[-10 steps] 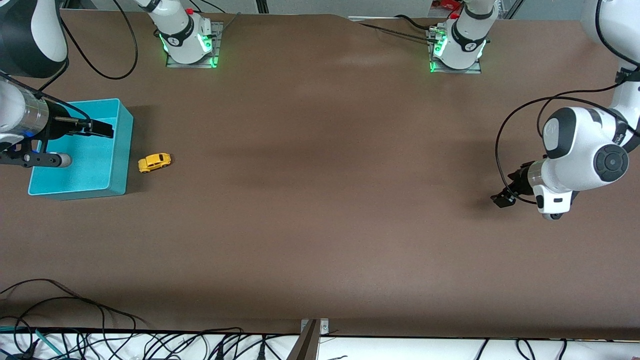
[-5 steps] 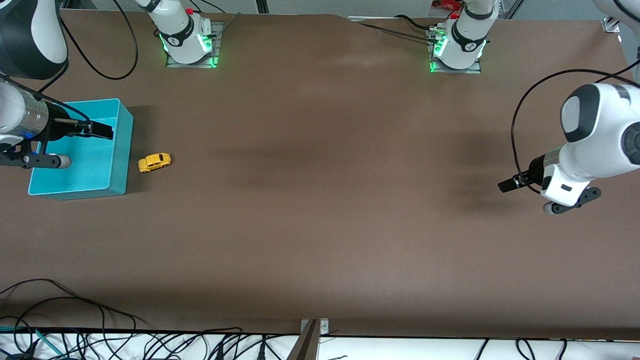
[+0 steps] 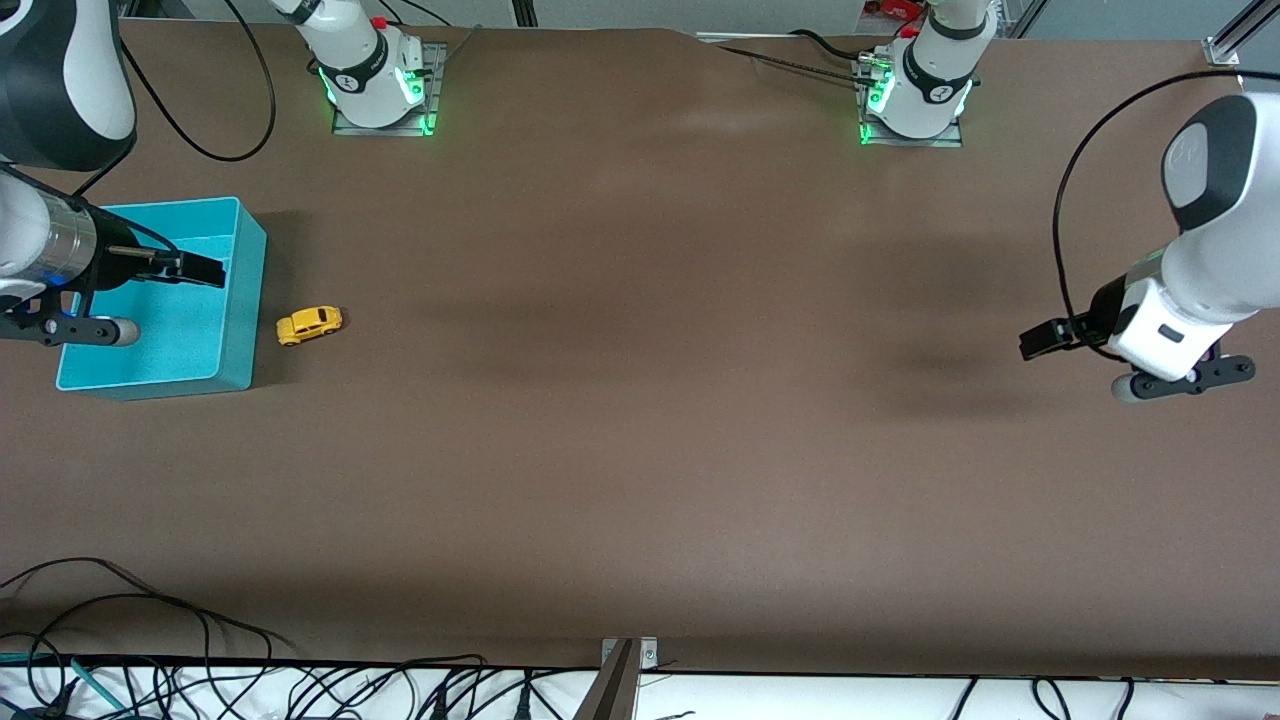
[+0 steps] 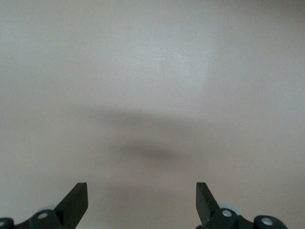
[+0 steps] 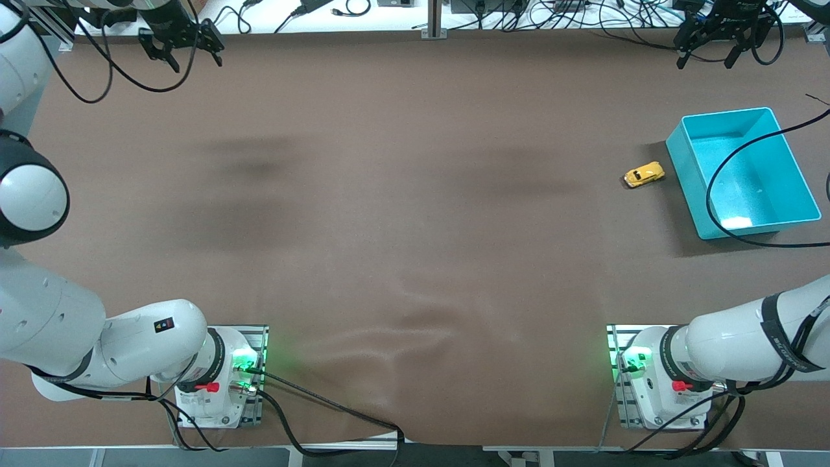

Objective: Wind up and store yellow beetle car
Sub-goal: 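Withdraw the left gripper while the right gripper reaches toward the car, then lower the right gripper around the yellow car and close on it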

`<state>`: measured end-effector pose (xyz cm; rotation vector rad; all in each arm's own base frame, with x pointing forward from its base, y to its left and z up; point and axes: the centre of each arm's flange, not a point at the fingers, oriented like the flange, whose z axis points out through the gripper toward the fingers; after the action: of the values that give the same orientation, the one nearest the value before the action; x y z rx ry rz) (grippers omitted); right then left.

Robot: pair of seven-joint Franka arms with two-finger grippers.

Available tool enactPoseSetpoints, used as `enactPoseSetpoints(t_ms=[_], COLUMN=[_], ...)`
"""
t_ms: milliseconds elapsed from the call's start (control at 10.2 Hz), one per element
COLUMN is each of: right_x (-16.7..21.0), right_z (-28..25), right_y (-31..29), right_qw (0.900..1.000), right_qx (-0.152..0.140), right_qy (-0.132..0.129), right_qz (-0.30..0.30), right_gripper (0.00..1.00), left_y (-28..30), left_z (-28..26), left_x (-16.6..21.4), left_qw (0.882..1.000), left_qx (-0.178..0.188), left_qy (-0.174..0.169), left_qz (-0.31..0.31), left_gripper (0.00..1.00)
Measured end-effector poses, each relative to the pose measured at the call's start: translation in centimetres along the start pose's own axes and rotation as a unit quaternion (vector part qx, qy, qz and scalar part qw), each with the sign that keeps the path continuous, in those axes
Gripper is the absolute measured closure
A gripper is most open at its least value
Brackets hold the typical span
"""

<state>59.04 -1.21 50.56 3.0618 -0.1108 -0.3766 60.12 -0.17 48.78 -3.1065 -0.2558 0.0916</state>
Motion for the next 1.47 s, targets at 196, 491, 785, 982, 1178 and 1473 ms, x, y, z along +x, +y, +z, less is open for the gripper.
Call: enactPoseSetpoints(t_ms=[196,491,785,982,1178,1473], right_x=[0.8,1.5,1.4,1.4,1.4,0.5], right_z=[0.7,4.4,7.9,10.7,14.0,18.8], right_y=[0.0,-0.6,-0.8,-1.0,-1.2,-1.5], right_qw=[1.0,0.999,0.998,0.997,0.996,0.995], right_qx=[0.001,0.004,0.007,0.008,0.011,0.014], right_qy=[0.012,0.045,0.061,0.071,0.091,0.103], right_qz=[0.009,0.02,0.019,0.018,0.016,0.013], right_gripper=[0.0,0.0,0.0,0.0,0.0,0.0], left_y=[-0.1,-0.6,-1.4,-2.4,-2.3,-2.3], left_z=[-2.4,-2.8,-2.6,-2.6,-2.6,-2.6], left_x=[-1.5,-2.1,-2.1,-2.0,-2.0,-2.0], left_qw=[0.999,0.999,0.997,0.996,0.996,0.996], left_qx=[0.01,0.015,0.015,0.014,0.014,0.014], left_qy=[0.003,-0.01,-0.018,-0.02,-0.021,-0.021], left_qz=[0.031,0.05,0.073,0.08,0.082,0.082], left_gripper=[0.0,0.0,0.0,0.0,0.0,0.0])
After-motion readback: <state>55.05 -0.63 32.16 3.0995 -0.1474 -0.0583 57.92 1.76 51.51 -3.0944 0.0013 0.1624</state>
